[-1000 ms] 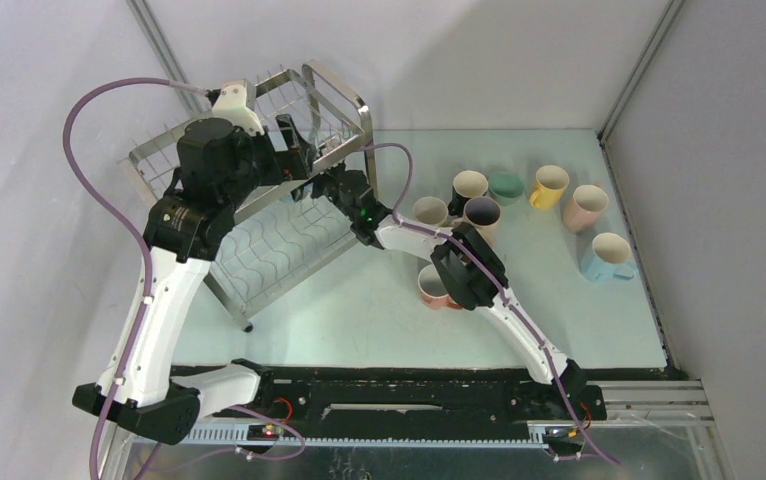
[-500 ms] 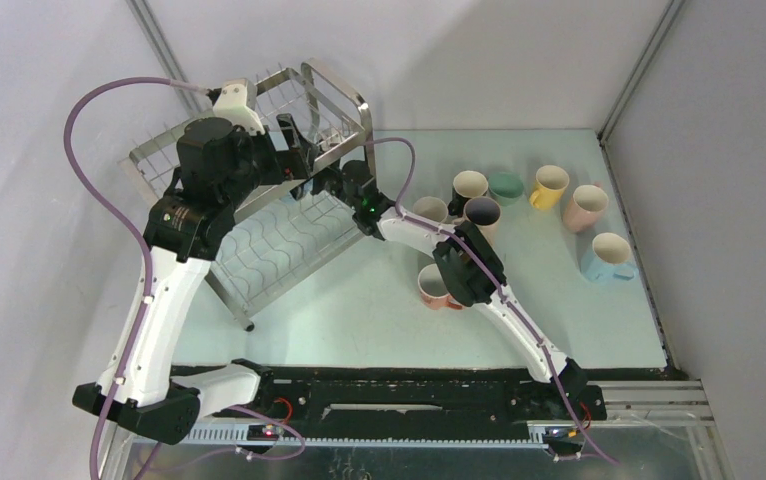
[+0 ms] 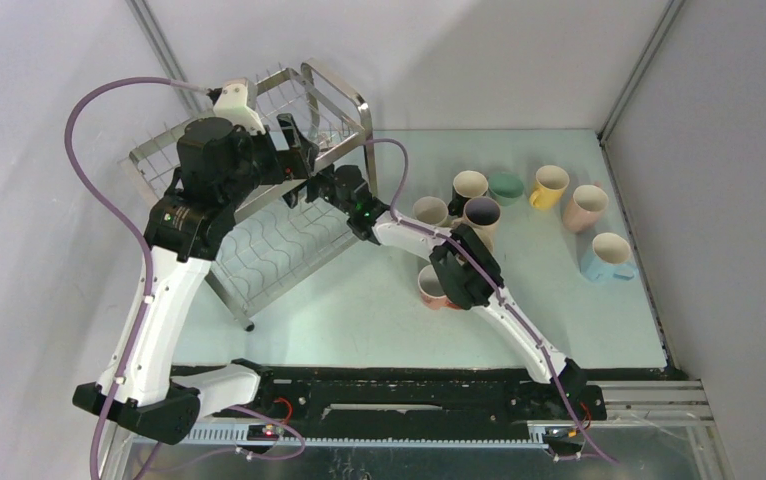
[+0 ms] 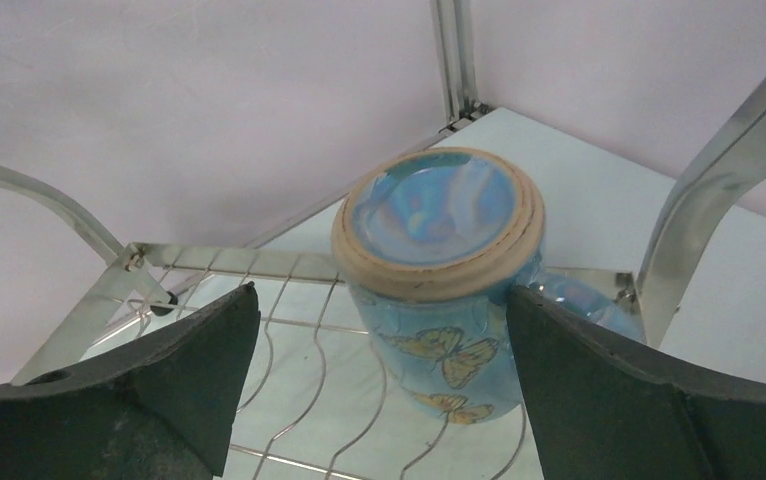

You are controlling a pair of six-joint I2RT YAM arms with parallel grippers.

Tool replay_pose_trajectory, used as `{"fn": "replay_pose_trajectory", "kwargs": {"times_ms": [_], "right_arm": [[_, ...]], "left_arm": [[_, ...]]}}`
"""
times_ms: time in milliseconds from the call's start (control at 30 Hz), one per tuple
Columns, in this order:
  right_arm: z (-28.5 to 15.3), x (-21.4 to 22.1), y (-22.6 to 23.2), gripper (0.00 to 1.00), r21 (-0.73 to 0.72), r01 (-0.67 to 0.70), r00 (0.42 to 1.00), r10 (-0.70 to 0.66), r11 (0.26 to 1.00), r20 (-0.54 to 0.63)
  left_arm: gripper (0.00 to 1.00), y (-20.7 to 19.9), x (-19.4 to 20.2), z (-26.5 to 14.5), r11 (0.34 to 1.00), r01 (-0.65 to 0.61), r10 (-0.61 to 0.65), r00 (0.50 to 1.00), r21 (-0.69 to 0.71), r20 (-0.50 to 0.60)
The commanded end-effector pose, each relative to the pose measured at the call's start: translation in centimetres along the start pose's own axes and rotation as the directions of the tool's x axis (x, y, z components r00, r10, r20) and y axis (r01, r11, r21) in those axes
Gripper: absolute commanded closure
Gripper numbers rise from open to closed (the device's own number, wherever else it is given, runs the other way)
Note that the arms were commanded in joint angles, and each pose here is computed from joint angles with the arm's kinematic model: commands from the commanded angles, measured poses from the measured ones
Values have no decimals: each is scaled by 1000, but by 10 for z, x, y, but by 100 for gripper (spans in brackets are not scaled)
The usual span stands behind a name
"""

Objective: Unload the cups from the dish rack
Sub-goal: Adjust the cup in the dish rack.

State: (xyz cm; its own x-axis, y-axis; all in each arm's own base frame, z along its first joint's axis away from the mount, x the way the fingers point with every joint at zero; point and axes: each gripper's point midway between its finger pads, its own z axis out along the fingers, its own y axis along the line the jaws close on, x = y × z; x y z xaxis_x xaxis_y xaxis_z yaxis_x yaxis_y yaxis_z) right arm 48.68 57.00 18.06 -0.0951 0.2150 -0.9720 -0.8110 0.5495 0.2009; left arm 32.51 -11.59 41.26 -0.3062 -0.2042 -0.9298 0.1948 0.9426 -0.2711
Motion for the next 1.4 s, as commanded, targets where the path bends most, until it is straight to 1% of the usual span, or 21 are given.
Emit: {"fn": "replay_pose_trajectory", "kwargs": {"times_ms": [0, 300, 500, 833, 1000, 1133, 1267, 1367], "right_arm": [[2, -3, 15, 0, -2, -7, 1000, 7, 1000, -14], [2, -1, 53, 0, -55, -31, 999, 31, 998, -10], [3, -9, 80, 0, -99, -32, 999, 33, 995, 10], [-7, -19, 75, 0, -72, -64, 997, 67, 995, 40], [-21, -39, 80, 0, -83, -52, 995, 58, 995, 78], [-30, -57, 92, 0, -102, -15, 994, 26, 995, 104], [-34, -63, 92, 0, -94, 8, 993, 3, 995, 115], [-34, -61, 82, 1, -74, 13, 994, -5, 997, 106]], "left_arm": [[0, -3, 4, 4, 1000, 17, -17, 1000, 22, -2], [0, -3, 5, 4, 1000, 17, -17, 1000, 24, -2], [0, -2, 5, 4, 1000, 15, -15, 1000, 23, -3], [0, -2, 7, 5, 1000, 15, -15, 1000, 24, -7], [0, -2, 8, 6, 1000, 15, -14, 1000, 24, -9], [0, -3, 7, 7, 999, 17, -17, 1000, 28, -9], [0, -3, 6, 6, 999, 16, -16, 1000, 29, -6], [0, -3, 7, 5, 999, 16, -15, 1000, 29, -8]]}}
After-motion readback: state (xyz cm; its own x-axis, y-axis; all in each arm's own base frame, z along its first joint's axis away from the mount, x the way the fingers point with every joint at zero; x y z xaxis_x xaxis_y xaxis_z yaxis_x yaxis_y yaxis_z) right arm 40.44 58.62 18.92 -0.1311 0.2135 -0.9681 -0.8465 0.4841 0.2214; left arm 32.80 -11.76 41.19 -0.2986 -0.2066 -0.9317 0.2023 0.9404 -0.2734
